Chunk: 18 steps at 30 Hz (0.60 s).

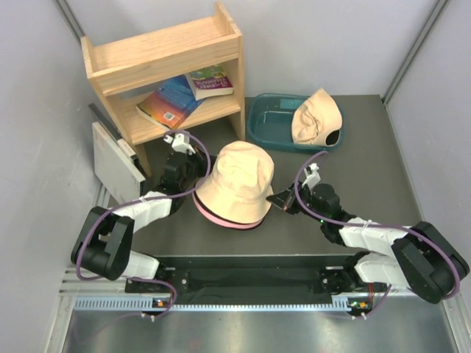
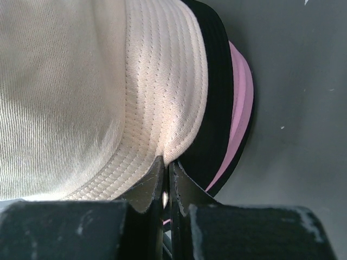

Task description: Stack the hats

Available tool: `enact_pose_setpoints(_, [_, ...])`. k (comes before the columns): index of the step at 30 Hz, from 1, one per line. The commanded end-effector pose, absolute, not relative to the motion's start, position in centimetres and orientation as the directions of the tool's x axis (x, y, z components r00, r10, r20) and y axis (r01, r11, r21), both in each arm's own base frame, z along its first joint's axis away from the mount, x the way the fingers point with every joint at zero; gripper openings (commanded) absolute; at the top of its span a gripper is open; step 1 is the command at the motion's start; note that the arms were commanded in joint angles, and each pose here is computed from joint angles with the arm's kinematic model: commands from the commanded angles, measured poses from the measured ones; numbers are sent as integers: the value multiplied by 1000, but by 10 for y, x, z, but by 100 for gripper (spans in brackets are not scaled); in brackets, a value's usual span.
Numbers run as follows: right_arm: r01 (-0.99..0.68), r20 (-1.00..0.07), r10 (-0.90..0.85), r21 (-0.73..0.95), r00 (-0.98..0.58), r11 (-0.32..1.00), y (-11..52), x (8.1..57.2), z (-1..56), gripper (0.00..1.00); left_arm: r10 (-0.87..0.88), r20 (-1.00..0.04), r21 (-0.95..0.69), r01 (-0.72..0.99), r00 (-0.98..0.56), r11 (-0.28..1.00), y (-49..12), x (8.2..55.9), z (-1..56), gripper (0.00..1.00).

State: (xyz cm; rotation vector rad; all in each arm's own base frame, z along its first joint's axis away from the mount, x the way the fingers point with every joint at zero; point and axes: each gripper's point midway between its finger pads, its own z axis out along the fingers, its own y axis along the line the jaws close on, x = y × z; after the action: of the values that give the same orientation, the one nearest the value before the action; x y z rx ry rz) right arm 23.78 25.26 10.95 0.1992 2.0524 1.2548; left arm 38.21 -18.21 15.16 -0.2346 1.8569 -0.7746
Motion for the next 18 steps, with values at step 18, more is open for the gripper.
enact_pose_setpoints(18, [-182, -451, 343, 784, -824, 594, 262, 193, 68, 0, -481, -799, -548, 109, -361, 829, -154, 370, 153, 0])
